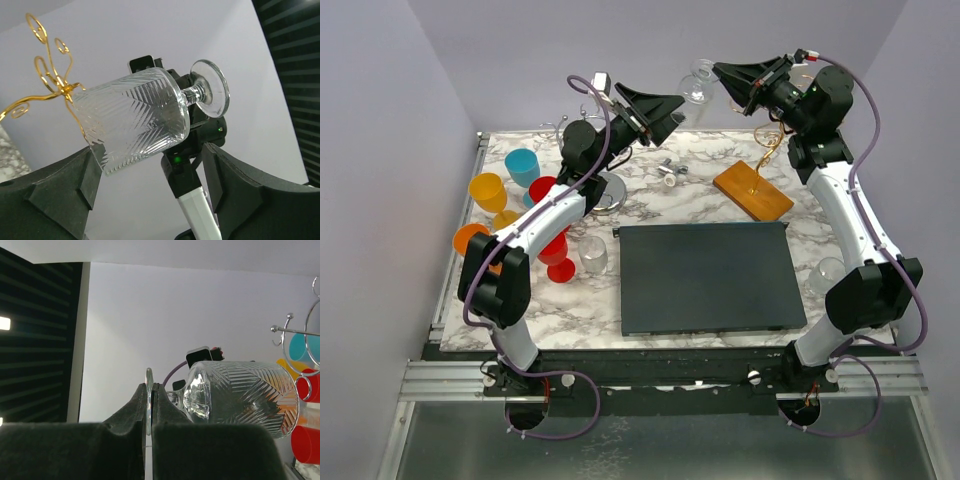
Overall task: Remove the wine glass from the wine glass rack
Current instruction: Place the wine glass at the center of the board.
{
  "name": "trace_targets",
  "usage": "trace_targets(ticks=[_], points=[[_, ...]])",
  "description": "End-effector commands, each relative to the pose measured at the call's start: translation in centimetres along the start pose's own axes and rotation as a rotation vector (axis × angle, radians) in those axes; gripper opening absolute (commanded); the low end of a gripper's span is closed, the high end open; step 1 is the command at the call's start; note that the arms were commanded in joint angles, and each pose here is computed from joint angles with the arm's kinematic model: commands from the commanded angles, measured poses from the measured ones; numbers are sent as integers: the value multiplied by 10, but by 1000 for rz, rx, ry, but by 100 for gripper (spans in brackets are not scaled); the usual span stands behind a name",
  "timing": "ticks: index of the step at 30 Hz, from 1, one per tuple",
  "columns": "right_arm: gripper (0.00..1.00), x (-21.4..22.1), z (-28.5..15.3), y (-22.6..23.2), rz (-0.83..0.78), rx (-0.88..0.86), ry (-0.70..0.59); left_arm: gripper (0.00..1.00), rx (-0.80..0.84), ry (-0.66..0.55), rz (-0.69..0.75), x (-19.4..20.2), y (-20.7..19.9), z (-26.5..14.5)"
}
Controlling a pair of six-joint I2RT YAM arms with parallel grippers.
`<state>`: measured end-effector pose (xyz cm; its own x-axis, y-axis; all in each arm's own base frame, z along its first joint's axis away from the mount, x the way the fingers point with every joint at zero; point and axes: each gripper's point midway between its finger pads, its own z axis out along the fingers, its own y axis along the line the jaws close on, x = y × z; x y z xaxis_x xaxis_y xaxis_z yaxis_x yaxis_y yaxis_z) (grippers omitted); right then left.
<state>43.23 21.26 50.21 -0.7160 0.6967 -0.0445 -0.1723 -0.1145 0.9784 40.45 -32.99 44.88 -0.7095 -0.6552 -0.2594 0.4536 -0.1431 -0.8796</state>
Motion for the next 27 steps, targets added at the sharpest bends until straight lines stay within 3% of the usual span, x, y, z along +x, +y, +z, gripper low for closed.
trace_targets(ticks=[1,10,18,22,25,27], points=[[1,9,-2,26,-29,-78,10,81,152,1,-4,1,-30,-6],[1,14,-13,6,-65,-29,0,57,258,-8,91,10,-78,-19],[1,24,-30,-19,-144,39,4,25,265,-12,142,18,-93,-31],[0,26,-38,-27,-227,81,-9,0,209,6,206,25,-99,-33],[1,26,-42,-30,-282,108,-22,0,133,9,252,29,-99,-38],[10,25,-44,-31,-321,127,-25,0,90,6,287,30,-101,-46]])
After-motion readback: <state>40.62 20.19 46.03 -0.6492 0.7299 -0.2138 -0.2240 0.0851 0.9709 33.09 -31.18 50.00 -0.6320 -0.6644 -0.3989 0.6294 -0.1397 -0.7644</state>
